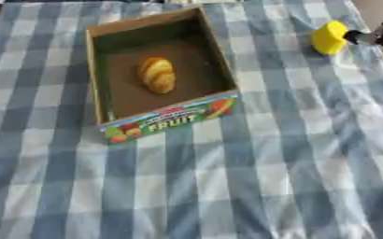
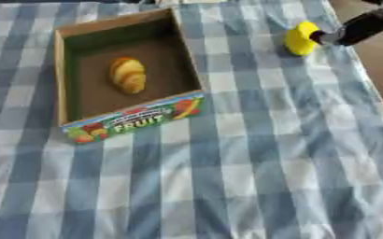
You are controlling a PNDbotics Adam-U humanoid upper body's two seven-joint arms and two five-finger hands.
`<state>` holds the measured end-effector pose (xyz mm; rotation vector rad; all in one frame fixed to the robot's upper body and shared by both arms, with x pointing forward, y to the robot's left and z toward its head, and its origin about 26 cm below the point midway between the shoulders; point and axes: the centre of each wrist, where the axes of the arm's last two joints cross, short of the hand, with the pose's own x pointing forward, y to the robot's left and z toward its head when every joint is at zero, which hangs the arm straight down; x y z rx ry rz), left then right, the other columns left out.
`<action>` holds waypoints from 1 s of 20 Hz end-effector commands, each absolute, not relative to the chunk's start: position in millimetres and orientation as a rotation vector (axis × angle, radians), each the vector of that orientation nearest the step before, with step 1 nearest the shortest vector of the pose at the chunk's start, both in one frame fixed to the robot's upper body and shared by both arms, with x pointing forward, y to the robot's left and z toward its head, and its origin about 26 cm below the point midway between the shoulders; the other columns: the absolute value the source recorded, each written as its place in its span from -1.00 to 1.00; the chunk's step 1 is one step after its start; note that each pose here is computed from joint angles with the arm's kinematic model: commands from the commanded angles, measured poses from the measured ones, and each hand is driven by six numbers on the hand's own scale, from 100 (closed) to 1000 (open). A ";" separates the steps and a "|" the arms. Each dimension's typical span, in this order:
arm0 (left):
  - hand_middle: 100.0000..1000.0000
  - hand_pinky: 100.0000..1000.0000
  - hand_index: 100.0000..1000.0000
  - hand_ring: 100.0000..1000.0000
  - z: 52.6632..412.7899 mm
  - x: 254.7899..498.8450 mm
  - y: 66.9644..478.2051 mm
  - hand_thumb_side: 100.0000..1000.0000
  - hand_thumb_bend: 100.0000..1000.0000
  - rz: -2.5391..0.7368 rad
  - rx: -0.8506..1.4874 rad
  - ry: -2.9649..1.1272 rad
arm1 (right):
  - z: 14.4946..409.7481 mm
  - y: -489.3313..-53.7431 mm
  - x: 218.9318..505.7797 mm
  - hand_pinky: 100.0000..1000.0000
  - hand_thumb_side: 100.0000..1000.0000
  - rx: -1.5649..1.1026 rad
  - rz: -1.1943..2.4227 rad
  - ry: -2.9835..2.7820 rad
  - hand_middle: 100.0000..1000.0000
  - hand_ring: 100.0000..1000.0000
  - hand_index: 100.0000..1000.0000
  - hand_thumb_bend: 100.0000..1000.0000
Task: Pick up objects on the table and place them in the box.
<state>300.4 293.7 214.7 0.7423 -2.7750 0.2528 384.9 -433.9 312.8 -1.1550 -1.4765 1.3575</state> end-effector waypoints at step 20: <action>0.52 0.52 0.84 0.57 222.2 299.3 288.7 -0.25 -0.70 0.243 0.734 -2.807 | 323.4 -450.8 401.6 0.74 -0.46 -1.216 1.318 -1.418 0.65 1.00 0.85 -0.39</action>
